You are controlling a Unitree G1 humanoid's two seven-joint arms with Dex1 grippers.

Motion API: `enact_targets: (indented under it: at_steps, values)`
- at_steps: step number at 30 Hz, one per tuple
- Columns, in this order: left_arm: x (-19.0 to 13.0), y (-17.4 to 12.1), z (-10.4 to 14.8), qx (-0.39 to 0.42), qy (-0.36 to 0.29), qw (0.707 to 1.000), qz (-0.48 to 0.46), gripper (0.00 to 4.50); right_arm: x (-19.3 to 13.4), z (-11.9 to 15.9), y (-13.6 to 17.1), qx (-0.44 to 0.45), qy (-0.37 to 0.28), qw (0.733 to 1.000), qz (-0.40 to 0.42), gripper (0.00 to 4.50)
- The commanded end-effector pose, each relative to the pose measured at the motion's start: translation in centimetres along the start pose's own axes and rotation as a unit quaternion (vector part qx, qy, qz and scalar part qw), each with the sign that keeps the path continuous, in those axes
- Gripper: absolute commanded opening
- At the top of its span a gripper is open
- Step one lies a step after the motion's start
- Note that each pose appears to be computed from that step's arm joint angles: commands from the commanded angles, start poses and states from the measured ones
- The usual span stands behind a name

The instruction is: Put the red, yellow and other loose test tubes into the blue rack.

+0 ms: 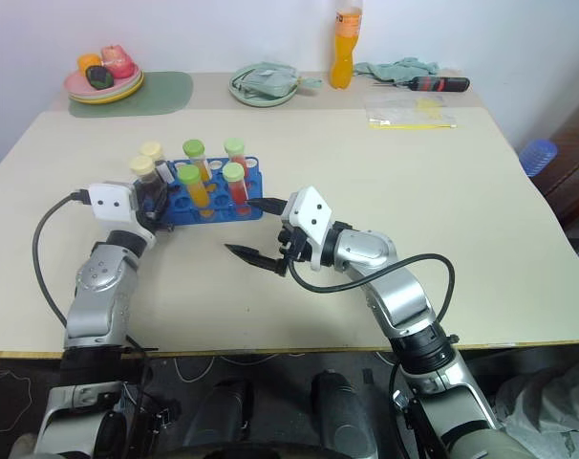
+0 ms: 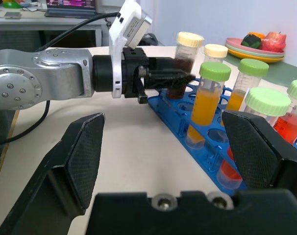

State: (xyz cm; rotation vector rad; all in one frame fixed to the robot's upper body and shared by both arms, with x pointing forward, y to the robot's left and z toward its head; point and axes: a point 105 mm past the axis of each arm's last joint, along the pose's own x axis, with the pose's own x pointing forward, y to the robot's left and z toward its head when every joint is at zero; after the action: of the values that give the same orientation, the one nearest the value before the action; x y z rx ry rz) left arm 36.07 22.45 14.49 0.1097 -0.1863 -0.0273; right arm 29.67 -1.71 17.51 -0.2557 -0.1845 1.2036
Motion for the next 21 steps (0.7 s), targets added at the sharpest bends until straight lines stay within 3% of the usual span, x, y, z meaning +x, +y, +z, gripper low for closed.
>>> enact_targets:
  at_steps: [1, 3, 9, 13, 16, 21]
  values:
    - [-0.1, 0.7, 1.5, -0.016, -0.029, 0.999, 0.012, 3.55, 0.0, 1.2, 0.3, -0.019, -0.02, 1.0, 0.005, 4.22]
    - [-0.3, 0.7, 1.8, -0.025, -0.035, 0.999, 0.011, 4.46, -0.1, 1.2, 0.2, -0.019, -0.02, 1.0, 0.003, 4.22]
    - [-4.5, 3.1, 3.6, -0.018, -0.034, 0.998, -0.056, 4.46, -3.6, 1.4, -2.3, 0.003, 0.0, 1.0, -0.024, 4.22]
    - [-8.0, 3.8, 3.9, 0.014, 0.016, 0.992, -0.121, 4.46, -7.4, 0.9, -3.5, 0.011, 0.043, 0.998, -0.036, 4.22]
    - [-10.8, 4.6, 3.1, 0.061, 0.089, 0.979, -0.172, 4.46, -11.2, 0.2, -5.6, 0.041, 0.081, 0.992, -0.089, 4.22]
    - [-11.9, 4.2, 2.3, 0.075, 0.126, 0.968, -0.206, 4.46, -15.7, -1.8, -6.7, 0.053, 0.153, 0.978, -0.131, 4.22]
